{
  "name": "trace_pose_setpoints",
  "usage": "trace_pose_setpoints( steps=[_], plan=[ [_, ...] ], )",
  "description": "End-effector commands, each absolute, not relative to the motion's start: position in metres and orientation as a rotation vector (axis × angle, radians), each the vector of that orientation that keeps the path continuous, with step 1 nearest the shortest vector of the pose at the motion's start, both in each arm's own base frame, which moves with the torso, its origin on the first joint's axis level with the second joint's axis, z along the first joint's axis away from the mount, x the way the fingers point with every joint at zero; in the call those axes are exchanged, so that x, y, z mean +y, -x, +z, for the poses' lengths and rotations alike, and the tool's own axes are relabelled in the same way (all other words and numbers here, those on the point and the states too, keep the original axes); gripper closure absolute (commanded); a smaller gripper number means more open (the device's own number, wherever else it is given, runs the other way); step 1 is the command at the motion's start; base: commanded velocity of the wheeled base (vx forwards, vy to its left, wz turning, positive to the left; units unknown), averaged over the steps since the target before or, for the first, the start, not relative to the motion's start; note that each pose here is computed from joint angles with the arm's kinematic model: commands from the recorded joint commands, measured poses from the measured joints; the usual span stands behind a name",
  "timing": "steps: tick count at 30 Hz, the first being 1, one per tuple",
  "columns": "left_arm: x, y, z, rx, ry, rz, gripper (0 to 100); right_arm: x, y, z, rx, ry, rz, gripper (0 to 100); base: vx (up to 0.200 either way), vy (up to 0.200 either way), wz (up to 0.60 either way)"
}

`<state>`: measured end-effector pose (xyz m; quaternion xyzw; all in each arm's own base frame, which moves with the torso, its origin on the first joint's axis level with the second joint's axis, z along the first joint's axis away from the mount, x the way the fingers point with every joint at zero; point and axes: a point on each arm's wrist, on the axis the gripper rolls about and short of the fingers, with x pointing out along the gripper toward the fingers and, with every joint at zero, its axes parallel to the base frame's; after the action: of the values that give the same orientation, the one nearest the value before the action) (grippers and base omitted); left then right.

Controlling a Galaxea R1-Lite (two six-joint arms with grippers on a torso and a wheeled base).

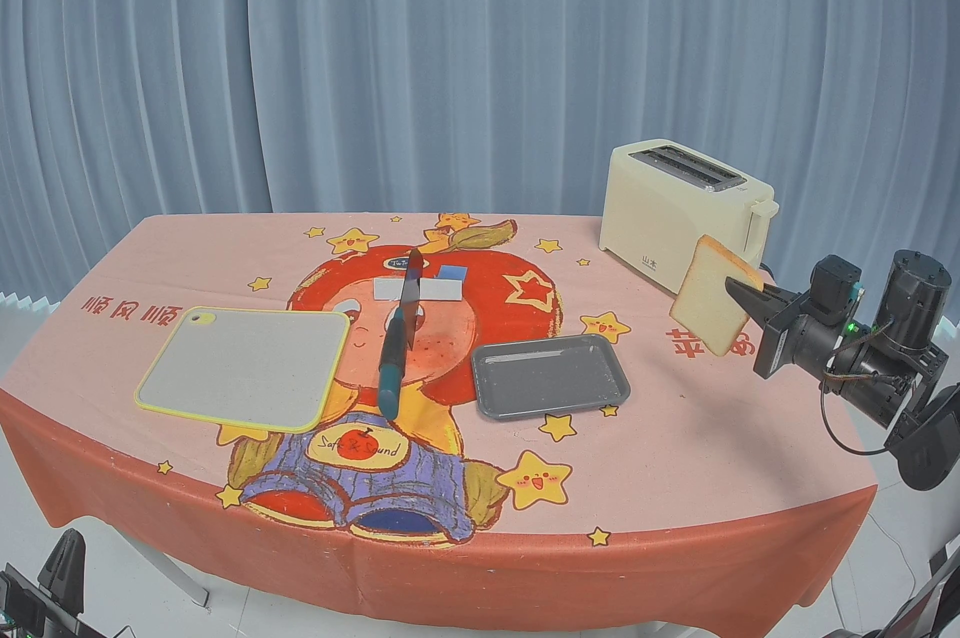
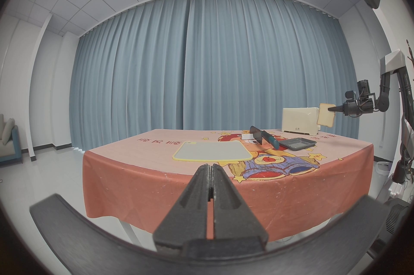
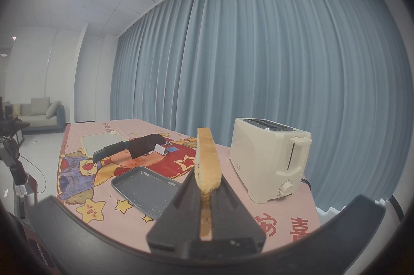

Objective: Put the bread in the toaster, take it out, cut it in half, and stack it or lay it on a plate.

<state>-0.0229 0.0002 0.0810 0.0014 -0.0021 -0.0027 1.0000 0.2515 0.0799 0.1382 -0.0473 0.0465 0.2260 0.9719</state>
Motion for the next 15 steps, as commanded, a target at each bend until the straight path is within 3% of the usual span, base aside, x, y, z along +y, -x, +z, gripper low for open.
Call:
trace_pose_setpoints(
  steps=[1,15],
  plan=[
    [0.0002,0.0218,0.0761,0.011,-0.003,-0.005,100,0.0803,-0.2512,0.1370,0.097,0.097,0.459,100,0.000,0.200,0.00],
    [0.0001,0.0218,0.0761,0.011,-0.003,-0.006,100,0.0831,-0.2490,0.1359,0.063,0.107,0.458,100,0.000,0.200,0.00]
  ],
)
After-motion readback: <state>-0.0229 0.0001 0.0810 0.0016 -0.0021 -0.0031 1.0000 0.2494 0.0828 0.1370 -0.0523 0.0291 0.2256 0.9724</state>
